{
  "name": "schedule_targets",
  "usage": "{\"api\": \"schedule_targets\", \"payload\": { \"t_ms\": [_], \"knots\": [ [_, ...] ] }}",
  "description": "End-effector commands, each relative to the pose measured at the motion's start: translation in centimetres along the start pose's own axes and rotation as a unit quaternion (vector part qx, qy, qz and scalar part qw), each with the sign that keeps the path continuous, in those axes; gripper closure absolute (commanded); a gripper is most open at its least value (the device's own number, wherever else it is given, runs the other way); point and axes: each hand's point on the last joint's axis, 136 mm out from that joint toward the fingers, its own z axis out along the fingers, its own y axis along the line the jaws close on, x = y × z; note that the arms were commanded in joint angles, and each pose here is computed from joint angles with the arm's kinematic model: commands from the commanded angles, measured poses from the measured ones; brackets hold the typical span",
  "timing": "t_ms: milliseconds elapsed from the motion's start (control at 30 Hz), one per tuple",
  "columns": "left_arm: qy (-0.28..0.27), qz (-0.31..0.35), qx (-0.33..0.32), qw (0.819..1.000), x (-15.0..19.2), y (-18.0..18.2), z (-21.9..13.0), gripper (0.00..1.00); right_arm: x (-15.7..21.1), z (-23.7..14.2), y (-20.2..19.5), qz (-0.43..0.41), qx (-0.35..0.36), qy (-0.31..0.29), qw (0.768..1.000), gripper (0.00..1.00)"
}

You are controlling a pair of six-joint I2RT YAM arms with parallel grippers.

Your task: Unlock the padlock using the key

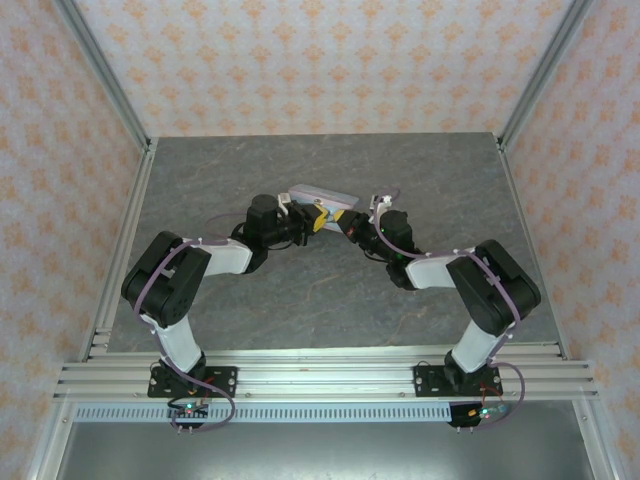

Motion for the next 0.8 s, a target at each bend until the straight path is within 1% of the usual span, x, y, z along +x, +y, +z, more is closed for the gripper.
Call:
{"api": "schedule_targets", "payload": {
  "t_ms": [0, 233, 533, 767],
  "knots": [
    [0.012, 0.03, 0.056, 0.998, 1.3, -4.1, -0.8, 1.0, -0.5, 0.8, 0.2, -0.001, -0.004, -0.009, 1.0, 1.0],
    [0.015, 0.043, 0.059, 0.997, 1.7, -4.6, -1.0, 1.0, -0.5, 1.2, 0.1, 0.017, -0.011, -0.011, 1.0, 1.0],
    [0.019, 0.063, 0.029, 0.997, 2.1, -3.4, -1.1, 1.0, -1.1, 1.4, 2.4, 0.024, -0.043, -0.009, 0.999, 1.0],
    [0.021, 0.068, 0.016, 0.997, 2.3, -2.7, -0.9, 1.0, -1.6, 1.4, 3.3, 0.023, -0.049, -0.013, 0.998, 1.0]
  ]
}}
